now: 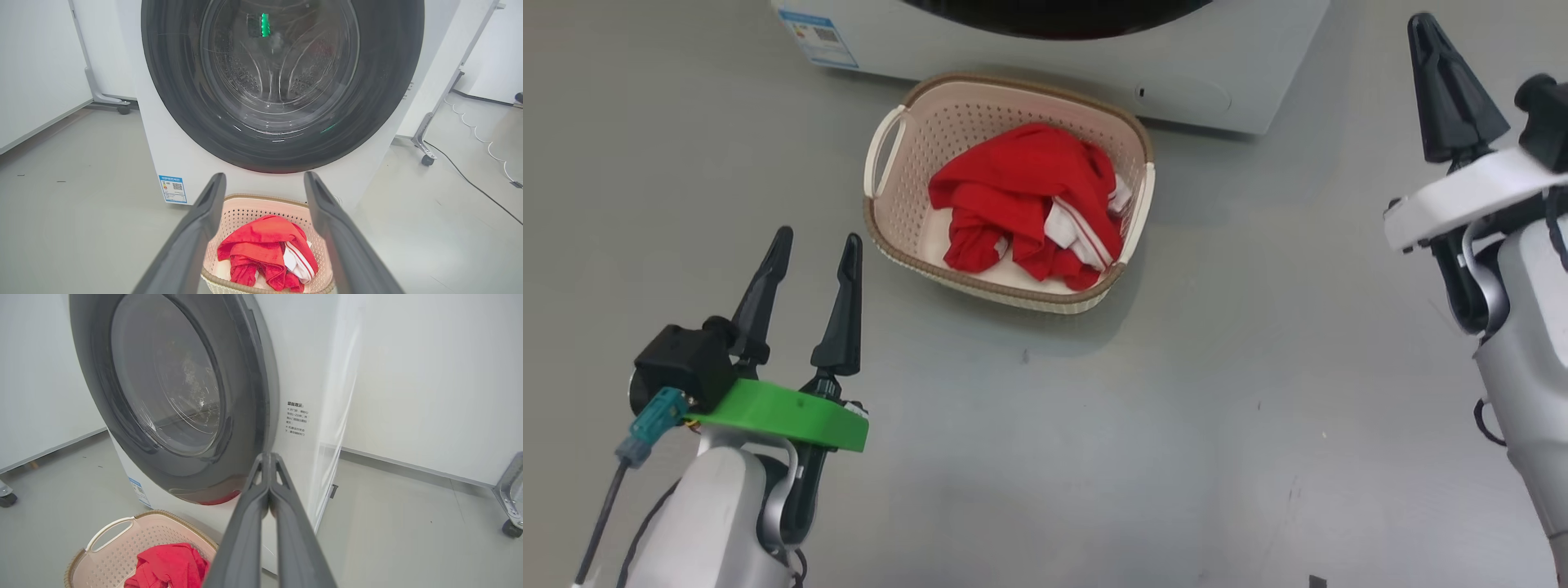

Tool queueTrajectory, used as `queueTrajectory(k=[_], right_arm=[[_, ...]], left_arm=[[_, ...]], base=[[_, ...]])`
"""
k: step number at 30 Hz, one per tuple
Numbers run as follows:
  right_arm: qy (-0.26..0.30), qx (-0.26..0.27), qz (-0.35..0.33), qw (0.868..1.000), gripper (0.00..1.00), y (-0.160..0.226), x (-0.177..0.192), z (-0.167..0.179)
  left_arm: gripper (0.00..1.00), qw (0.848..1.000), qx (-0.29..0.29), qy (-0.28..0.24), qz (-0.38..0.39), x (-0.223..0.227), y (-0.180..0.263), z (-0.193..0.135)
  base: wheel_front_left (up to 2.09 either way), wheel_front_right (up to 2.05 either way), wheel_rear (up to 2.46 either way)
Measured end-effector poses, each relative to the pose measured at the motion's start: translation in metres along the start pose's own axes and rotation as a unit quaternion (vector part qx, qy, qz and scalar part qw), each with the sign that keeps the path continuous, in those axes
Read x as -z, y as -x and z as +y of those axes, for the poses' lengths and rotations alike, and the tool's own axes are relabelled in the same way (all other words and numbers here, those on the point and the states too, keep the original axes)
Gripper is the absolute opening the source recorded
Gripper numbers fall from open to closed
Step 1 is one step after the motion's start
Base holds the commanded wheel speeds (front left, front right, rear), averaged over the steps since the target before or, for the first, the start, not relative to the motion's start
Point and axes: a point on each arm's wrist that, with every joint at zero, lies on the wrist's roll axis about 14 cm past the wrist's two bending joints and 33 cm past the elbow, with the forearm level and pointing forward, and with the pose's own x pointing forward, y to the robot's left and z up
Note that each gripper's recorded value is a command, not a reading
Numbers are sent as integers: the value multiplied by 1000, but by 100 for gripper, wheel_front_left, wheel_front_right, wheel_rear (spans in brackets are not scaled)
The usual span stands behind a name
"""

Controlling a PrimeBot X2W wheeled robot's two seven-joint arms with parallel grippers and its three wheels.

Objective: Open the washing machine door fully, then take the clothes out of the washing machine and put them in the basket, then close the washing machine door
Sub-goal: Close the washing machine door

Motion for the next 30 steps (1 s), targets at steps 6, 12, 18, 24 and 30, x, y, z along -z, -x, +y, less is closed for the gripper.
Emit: queueTrajectory(k=[6, 12, 18, 24, 30], right_arm=[[-13, 54, -7, 998, 0, 53, -16, -14], [-29, 99, -16, 995, 0, 98, -27, -22], [-51, 139, -31, 989, 0, 135, -35, -28], [-50, 176, -40, 982, 22, 169, -41, -40], [-46, 204, -40, 977, 100, 195, -40, -49]], left_arm=[[100, 1000, 20, 7, 9, 4, 20, -19], [100, 999, 39, 6, 5, -1, 32, -32], [100, 999, 54, 9, 1, -4, 37, -42], [100, 998, 68, 13, -12, -11, 34, -53], [100, 997, 79, 17, -14, -12, 31, -61]], base=[[0, 0, 0], [0, 0, 0], [0, 0, 0], [0, 0, 0], [0, 0, 0]])
